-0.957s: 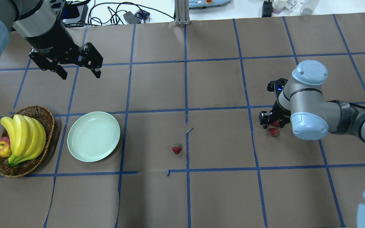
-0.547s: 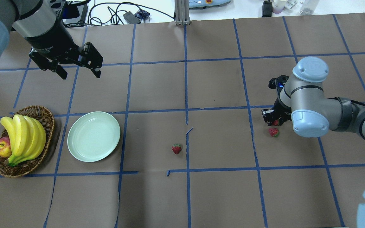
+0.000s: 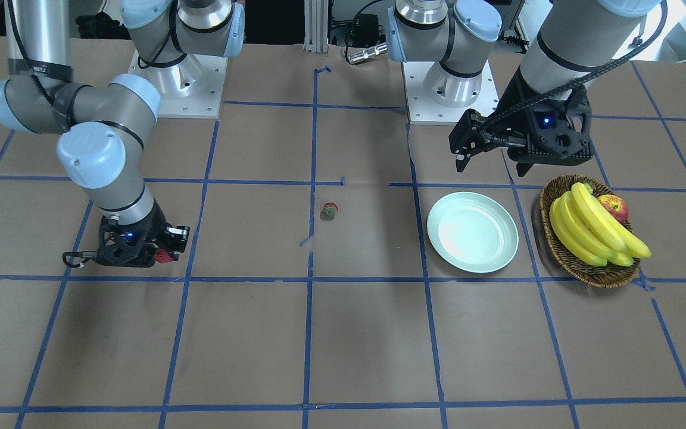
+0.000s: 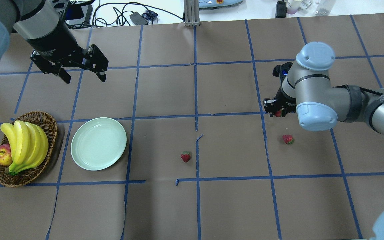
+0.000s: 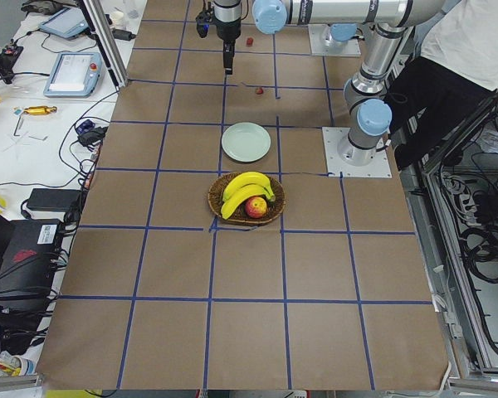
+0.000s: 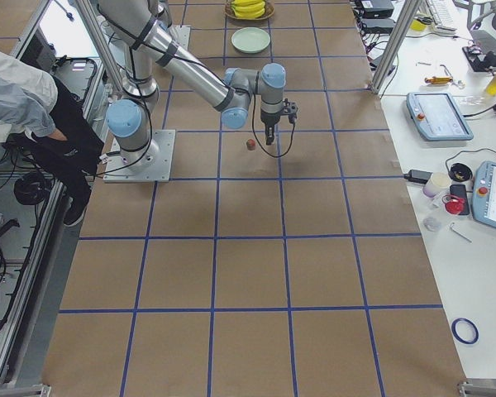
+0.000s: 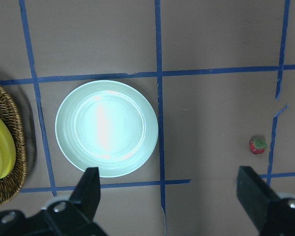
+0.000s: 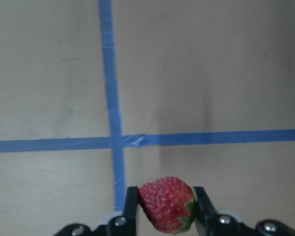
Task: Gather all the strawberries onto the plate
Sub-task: 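Carry the strawberry mid-table and release it beside the first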
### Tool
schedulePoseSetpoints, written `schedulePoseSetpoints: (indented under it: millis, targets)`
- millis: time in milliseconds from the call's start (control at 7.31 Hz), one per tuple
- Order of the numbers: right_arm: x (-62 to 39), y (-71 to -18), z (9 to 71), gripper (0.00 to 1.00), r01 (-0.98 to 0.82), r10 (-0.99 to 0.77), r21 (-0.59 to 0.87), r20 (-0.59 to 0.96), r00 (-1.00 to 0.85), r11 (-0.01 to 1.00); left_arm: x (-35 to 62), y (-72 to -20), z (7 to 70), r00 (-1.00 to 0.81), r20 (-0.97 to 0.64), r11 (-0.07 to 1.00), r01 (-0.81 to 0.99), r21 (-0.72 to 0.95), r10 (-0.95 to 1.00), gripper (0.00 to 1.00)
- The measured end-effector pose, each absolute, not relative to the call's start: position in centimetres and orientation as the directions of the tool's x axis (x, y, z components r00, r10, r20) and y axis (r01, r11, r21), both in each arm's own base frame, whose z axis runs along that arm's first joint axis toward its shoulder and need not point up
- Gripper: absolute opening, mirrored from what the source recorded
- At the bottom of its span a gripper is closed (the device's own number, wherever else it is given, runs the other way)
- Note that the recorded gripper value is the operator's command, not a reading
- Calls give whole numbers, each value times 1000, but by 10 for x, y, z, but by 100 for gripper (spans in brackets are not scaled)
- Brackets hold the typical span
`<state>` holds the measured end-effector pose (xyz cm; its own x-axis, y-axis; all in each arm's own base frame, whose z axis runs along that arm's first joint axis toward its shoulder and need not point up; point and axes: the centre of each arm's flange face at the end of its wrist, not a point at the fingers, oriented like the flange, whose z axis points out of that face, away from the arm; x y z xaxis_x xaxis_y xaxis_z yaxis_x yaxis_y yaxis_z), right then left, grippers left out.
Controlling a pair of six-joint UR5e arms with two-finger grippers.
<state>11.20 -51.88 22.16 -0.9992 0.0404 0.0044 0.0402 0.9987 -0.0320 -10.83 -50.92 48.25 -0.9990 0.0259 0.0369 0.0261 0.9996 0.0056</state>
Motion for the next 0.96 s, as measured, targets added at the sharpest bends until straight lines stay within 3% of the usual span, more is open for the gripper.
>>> schedulePoseSetpoints:
  millis: [821, 957]
  targets:
    - [403, -506, 213, 0, 265, 263, -12, -100, -960, 964, -108, -509, 481, -999, 34, 1000, 27, 8, 26, 100]
    - [426, -498, 207, 28, 263, 261, 0, -108, -959, 965, -108, -509, 480, -999, 33, 1000, 27, 7, 27, 100]
